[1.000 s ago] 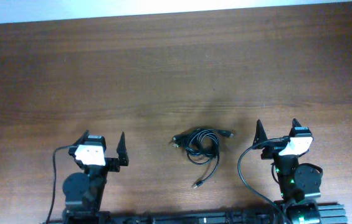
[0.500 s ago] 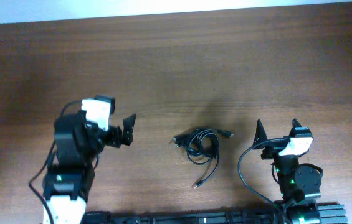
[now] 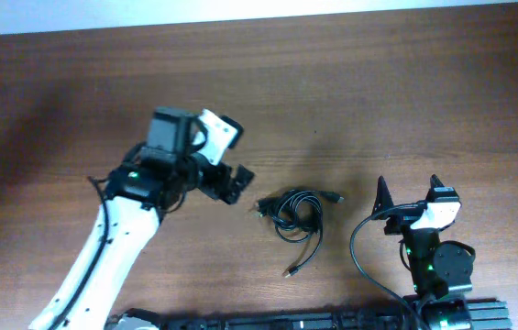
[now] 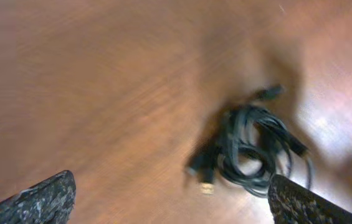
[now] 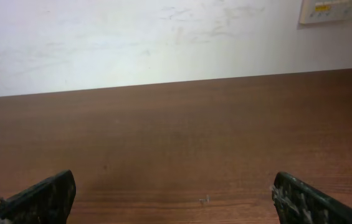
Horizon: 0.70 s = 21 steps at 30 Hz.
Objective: Untangle cables
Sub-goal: 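Reach the left gripper forward and down onto the black cable bundle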
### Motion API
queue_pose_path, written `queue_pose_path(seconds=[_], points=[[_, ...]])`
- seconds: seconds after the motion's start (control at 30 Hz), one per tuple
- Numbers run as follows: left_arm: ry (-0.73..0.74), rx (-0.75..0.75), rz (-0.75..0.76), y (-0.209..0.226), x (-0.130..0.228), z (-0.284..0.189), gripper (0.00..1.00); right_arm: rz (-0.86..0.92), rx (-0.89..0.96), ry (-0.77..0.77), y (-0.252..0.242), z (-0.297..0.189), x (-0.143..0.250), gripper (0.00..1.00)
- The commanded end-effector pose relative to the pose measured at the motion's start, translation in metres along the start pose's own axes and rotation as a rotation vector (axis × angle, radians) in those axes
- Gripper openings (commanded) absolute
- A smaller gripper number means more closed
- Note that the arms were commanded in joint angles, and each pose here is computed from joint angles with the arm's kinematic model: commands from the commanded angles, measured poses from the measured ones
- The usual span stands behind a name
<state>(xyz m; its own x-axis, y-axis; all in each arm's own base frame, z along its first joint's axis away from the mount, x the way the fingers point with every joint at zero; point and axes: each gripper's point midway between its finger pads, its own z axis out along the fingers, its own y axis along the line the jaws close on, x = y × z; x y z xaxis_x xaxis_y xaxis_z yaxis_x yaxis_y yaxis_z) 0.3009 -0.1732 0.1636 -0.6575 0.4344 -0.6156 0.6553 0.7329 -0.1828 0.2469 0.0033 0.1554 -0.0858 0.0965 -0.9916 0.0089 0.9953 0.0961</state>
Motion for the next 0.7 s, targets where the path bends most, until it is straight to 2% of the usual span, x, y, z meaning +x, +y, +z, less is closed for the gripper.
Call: queue_pose_path(seconds=[0.0, 0.3, 0.67], points=[[0.062, 0.102, 0.127, -0.035, 0.005, 0.014, 0.99, -0.004, 0.019, 0.004, -0.004, 0.000, 0.002, 0.99], [0.269, 0.179, 0.096, -0.055, 0.041, 0.045, 0.99, -0.004, 0.019, 0.004, -0.004, 0.000, 0.002, 0.99], [0.369, 0.207, 0.105, -0.066, 0.060, 0.084, 0.99, -0.004, 0.019, 0.004, -0.004, 0.000, 0.002, 0.99]])
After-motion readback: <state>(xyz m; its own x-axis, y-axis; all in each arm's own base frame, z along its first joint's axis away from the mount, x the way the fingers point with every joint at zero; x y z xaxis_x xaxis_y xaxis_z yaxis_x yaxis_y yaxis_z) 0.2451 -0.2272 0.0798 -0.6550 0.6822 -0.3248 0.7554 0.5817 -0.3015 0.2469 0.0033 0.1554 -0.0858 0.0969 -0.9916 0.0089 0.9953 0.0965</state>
